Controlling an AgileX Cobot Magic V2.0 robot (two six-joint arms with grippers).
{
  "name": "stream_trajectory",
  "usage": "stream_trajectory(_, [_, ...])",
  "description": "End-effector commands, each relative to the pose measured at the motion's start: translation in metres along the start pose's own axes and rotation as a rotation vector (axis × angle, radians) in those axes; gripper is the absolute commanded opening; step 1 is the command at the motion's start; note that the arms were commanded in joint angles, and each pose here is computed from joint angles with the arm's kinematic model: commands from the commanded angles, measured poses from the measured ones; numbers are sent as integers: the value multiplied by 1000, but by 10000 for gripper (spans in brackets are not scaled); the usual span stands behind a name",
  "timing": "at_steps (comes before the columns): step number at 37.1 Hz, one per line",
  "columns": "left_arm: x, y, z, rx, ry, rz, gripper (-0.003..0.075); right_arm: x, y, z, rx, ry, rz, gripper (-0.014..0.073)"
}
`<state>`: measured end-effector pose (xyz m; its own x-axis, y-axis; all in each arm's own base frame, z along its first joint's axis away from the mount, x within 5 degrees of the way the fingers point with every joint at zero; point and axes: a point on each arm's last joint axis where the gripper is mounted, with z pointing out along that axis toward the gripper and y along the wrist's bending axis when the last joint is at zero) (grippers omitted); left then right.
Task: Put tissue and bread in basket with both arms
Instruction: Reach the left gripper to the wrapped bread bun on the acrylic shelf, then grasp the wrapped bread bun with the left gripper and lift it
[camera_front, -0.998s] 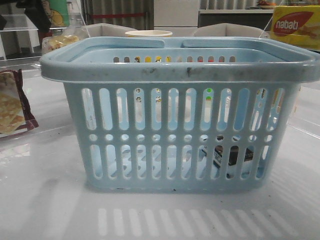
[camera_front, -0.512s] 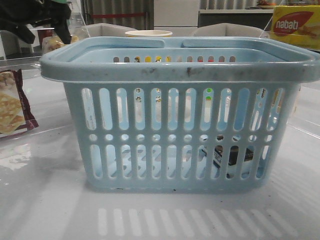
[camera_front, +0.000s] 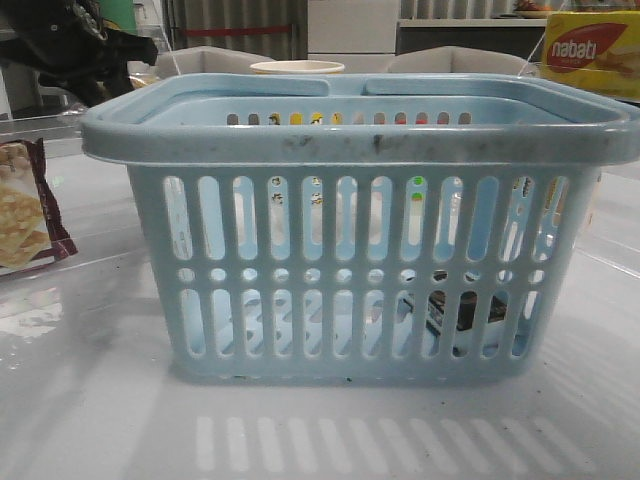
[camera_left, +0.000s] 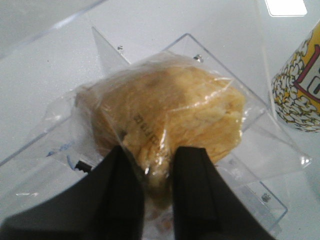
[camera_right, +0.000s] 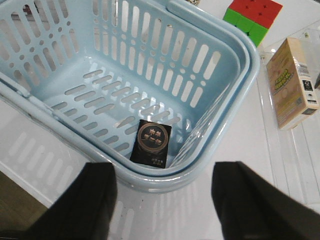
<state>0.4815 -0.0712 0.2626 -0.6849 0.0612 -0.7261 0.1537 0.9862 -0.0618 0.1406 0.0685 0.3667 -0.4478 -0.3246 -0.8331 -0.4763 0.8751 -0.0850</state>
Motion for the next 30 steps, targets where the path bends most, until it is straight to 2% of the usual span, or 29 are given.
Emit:
stream_trajectory(1, [-34, -1, -41, -4, -178, 4, 88, -12, -2, -6, 15, -93, -14, 522])
stream_trajectory(7, [-45, -5, -68, 11, -220, -7, 91, -12, -2, -6, 15, -93, -14, 522])
stream_trajectory(11, [-54, -10, -106, 37, -254, -23, 91, -12, -2, -6, 15, -93, -14, 522])
stream_trajectory(14, [-58, -20, -138, 55, -259, 22, 91, -12, -2, -6, 15, -93, -14, 522])
stream_trajectory(18, [-55, -49, -183, 119, -239, 178, 91, -12, -2, -6, 15, -93, -14, 522])
stream_trajectory(23, [-36, -100, -225, 304, -248, 319, 91, -12, -2, -6, 15, -93, -14, 522])
stream_trajectory(26, [-18, -131, -231, 391, -253, 400, 91, -12, -2, -6, 15, -93, -14, 522])
stream_trajectory(30, [3, -156, -226, 453, -210, 444, 91, -12, -2, -6, 15, -93, -14, 522])
